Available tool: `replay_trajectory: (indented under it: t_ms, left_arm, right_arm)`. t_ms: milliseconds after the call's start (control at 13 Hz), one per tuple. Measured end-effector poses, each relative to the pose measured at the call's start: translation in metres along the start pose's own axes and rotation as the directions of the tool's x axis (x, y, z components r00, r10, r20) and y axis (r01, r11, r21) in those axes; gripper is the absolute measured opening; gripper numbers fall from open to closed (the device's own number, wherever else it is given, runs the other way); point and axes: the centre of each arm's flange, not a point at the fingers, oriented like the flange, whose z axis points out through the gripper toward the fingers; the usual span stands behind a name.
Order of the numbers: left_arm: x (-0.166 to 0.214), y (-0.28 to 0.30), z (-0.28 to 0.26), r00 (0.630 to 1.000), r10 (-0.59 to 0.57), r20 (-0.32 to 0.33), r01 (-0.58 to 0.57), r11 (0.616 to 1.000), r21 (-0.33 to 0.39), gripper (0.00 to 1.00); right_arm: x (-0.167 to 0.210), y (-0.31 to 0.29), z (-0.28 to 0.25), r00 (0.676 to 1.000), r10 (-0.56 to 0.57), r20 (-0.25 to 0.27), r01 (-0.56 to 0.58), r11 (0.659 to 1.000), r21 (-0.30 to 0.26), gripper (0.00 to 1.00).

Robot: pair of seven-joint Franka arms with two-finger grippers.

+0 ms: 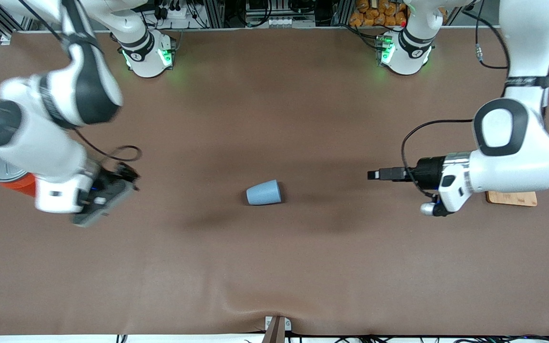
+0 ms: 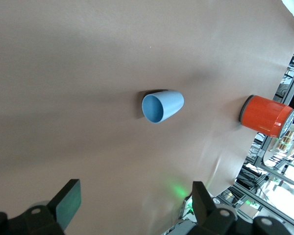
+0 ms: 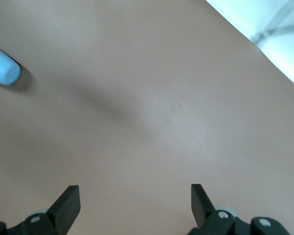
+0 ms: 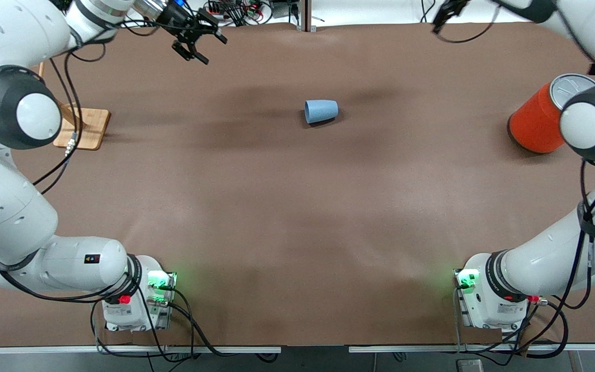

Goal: Flip cup

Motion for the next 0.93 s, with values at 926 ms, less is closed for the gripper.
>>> replay_trajectory:
  t_ms: [926]
  left_arm:
    - [0.025, -0.049, 0.212, 0.999, -0.048, -0.003, 0.042, 0.9, -0.435, 1.0]
  right_arm:
    - [-0.148, 0.054, -0.128, 0.831, 0.552, 0.068, -0.554, 0.832, 0.027, 1.0]
